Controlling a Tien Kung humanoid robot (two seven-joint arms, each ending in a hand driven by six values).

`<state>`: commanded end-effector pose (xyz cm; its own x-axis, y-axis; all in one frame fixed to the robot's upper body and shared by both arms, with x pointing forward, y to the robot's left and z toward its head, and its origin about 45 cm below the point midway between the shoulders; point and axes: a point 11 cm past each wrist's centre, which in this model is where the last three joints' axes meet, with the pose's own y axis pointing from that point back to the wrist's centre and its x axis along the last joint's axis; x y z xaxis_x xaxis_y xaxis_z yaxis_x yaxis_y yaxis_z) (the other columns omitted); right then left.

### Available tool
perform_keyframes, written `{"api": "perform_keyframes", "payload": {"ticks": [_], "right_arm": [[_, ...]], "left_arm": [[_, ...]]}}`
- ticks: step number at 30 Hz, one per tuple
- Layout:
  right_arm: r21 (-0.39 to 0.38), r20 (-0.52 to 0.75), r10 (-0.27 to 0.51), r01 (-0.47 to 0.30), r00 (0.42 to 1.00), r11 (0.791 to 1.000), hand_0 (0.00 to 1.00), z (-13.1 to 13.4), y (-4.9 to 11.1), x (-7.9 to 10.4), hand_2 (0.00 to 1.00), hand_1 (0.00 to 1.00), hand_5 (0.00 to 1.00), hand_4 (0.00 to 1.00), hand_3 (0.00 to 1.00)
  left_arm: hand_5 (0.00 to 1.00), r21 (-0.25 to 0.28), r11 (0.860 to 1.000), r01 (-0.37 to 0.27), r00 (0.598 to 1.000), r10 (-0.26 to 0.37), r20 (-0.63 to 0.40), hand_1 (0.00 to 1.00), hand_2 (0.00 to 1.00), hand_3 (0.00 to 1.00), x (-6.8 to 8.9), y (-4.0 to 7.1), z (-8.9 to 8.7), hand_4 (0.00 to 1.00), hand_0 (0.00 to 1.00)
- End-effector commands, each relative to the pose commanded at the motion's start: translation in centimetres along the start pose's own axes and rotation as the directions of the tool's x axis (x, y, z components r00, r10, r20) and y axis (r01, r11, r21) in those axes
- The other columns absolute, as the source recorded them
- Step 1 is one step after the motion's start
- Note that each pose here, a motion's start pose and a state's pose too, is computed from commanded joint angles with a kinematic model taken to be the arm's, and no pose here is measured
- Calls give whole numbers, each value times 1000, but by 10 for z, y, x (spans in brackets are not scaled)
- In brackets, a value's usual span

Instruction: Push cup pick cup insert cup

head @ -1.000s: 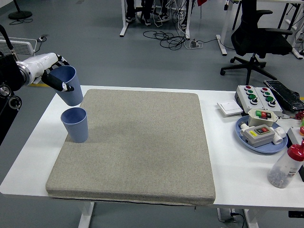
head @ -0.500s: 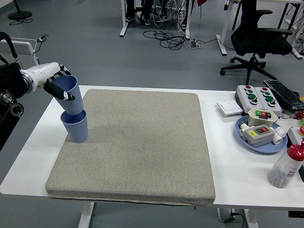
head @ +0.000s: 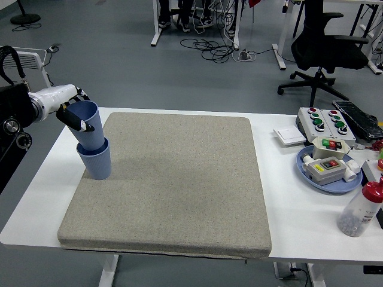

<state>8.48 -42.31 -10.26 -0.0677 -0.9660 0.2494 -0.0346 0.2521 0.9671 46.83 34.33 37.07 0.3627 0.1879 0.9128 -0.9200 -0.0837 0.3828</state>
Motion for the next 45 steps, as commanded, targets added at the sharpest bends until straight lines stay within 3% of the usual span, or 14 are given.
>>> {"api": "perform_keyframes", "payload": {"ticks": [11,12,17,18,23,24,29,30,41,42,45], "right_arm": [[0,1,0,0,1000,1000,735,0,0,0,686,674,566,129,597],[1,2,0,0,1000,1000,735,0,0,0,686,674,565,128,597],[1,2,0,0,1000,1000,735,0,0,0,686,674,565,128,597],[1,2,0,0,1000,1000,734,0,0,0,686,675,566,128,597],[1,0,0,0,1000,1000,734,-1,0,1,686,675,566,128,597],[1,-1,0,0,1000,1000,734,-1,0,1,686,675,565,128,596],[2,0,1,-1,1000,1000,734,-1,0,1,686,675,565,128,596],[2,0,1,-1,1000,1000,734,-1,0,1,686,675,566,128,596],[2,-1,1,-1,1000,1000,734,-1,0,1,686,675,566,128,596],[3,-1,1,-1,1000,1000,734,-1,0,1,686,674,566,128,596],[4,0,1,-1,1000,1000,734,-1,0,1,686,674,566,128,596]], "left_arm": [[132,-4,1000,20,1000,-20,7,557,531,544,-7,-4,-2,650,393],[254,-9,1000,21,1000,-21,6,605,583,543,-7,-5,-2,739,399],[254,-5,1000,23,1000,-23,10,605,583,543,-8,-5,-3,739,399],[545,-3,1000,24,1000,-24,13,780,815,706,-8,-6,-3,951,603],[545,-36,999,39,999,-39,17,780,815,706,-13,-8,0,951,603],[641,-40,998,42,999,-42,15,859,897,786,-14,-9,0,998,725],[641,-36,998,53,999,-52,15,859,897,786,-18,-11,-2,998,725],[680,-38,998,56,998,-55,12,924,976,884,-18,-11,-3,998,808],[707,-66,996,57,998,-58,-6,953,998,931,-20,-12,-2,998,858],[684,-76,995,61,998,-62,-7,817,838,749,-22,-12,-1,771,726],[684,-148,989,-4,995,-12,-102,817,838,749,-23,-14,4,771,726]]}}
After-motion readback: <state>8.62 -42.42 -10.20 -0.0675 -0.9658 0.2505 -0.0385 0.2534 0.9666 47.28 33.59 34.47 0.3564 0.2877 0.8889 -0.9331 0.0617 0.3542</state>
